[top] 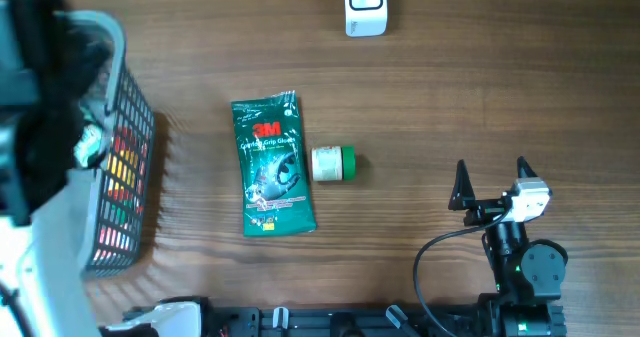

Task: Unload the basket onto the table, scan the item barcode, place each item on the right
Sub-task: 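Reach into the basket and grasp the red-capped sauce bottle with left gripper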

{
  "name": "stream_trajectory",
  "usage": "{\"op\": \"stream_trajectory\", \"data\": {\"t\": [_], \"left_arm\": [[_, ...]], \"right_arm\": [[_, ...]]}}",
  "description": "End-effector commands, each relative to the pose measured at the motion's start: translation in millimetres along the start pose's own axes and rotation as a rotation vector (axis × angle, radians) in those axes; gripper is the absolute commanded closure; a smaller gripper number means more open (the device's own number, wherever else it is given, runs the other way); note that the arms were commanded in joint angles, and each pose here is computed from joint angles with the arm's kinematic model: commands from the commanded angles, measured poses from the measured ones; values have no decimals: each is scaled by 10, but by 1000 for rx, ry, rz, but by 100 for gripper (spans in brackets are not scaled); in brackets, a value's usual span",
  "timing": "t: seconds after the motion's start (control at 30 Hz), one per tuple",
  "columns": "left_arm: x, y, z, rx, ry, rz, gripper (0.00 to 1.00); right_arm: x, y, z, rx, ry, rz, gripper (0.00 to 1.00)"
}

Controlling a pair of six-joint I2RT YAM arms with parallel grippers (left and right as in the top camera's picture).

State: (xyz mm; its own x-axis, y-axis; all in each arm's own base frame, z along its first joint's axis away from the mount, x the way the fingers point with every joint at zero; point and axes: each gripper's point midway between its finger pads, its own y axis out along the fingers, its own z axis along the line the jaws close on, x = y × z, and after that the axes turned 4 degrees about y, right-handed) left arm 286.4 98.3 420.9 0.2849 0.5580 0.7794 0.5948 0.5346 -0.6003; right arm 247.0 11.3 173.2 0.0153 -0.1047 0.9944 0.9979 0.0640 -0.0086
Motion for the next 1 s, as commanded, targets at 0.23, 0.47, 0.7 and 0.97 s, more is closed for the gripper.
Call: {"op": "stream_trajectory", "data": {"t": [0.23, 0.47, 0.7, 0.97], "left_arm": [[-194, 1012, 1040, 290, 145, 314, 0], [-845, 1719, 770, 60, 431, 576, 0], [-1687, 2286, 951, 88, 473, 848, 0], [-2177, 2559, 828, -80, 522, 1018, 0]], "right_arm": [[9, -3, 18, 9, -9, -5, 0], [9, -3, 18, 9, -10, -5, 0], [9, -3, 18, 9, -10, -5, 0], [9, -3, 18, 9, -9, -5, 0]]}}
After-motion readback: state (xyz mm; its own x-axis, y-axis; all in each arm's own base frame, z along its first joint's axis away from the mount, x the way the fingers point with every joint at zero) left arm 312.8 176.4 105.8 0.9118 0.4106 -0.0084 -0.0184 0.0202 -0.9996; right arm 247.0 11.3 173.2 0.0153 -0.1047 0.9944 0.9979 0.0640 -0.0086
